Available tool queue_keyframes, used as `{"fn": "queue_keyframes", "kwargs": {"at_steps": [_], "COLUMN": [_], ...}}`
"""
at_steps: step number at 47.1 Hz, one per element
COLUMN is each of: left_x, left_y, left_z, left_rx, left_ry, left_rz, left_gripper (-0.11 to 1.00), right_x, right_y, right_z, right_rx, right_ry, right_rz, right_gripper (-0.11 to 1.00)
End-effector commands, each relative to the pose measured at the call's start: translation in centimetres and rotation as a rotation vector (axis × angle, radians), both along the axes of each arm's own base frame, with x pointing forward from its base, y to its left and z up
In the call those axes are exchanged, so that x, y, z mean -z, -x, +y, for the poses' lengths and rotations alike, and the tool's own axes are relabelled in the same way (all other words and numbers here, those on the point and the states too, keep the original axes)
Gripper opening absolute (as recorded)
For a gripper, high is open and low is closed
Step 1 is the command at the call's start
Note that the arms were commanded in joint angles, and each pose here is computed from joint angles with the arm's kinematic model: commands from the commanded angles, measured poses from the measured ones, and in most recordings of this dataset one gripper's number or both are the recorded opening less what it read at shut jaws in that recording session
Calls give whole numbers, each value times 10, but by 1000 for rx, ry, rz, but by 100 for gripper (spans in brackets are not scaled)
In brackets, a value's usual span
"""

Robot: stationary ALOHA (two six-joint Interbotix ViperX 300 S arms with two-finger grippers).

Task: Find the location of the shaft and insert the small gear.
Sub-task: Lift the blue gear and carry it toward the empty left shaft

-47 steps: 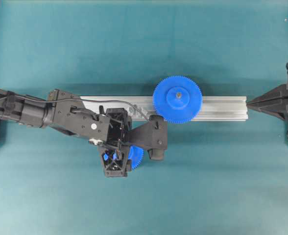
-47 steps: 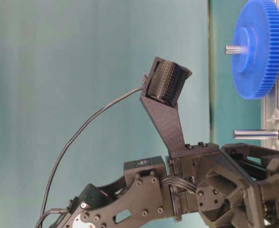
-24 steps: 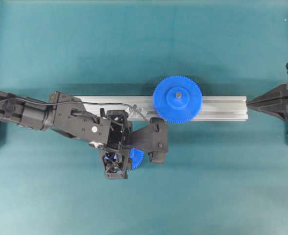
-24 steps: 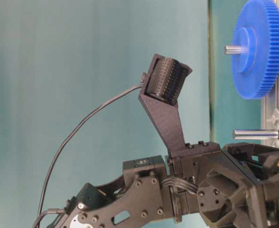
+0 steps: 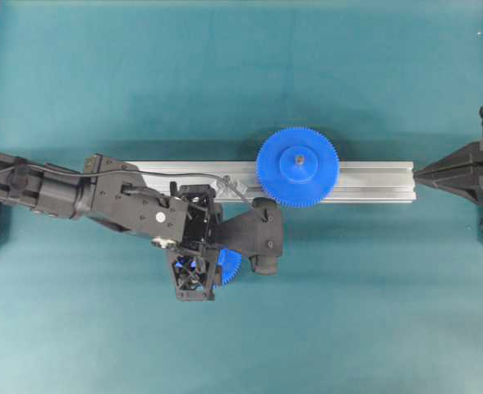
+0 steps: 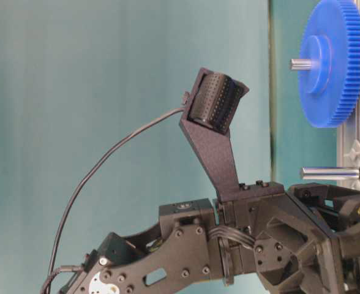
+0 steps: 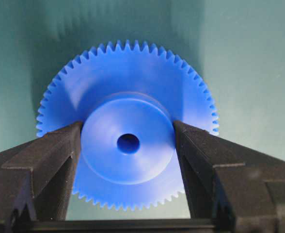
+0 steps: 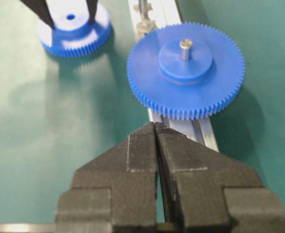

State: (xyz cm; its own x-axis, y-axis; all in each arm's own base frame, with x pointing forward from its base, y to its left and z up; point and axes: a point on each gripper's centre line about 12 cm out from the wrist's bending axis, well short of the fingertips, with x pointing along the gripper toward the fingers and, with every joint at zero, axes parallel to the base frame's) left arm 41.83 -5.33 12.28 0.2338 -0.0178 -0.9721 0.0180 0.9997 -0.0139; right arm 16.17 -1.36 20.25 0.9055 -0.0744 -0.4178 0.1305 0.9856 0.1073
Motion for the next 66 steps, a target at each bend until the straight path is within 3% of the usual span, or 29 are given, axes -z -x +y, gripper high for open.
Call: {"fn": "queue_keyframes", "kwargs": {"at_steps": [1,31,53,66], "left_x": [-21,-73,-129,-153], "left_y": [-7,-18,-7,0], "left_z": [-1,-2,2,18], "left_rx": [1,83,77,45], "left_ry": [5,-24,-19,-19], "left_rz": [-49,-5,-77,-122], "left_gripper": [63,63,63,63], "right_x": [-4,-4,-4,-7], "right_y": [-2,-2,-2,0], "right_z": [0,-1,0,0], "right_rx": [5,6,5,5], "right_ry": [-6,-6,-6,-4], "right_rz": [-14,-13,-16,-36], "right_gripper": [3,3,3,3]}}
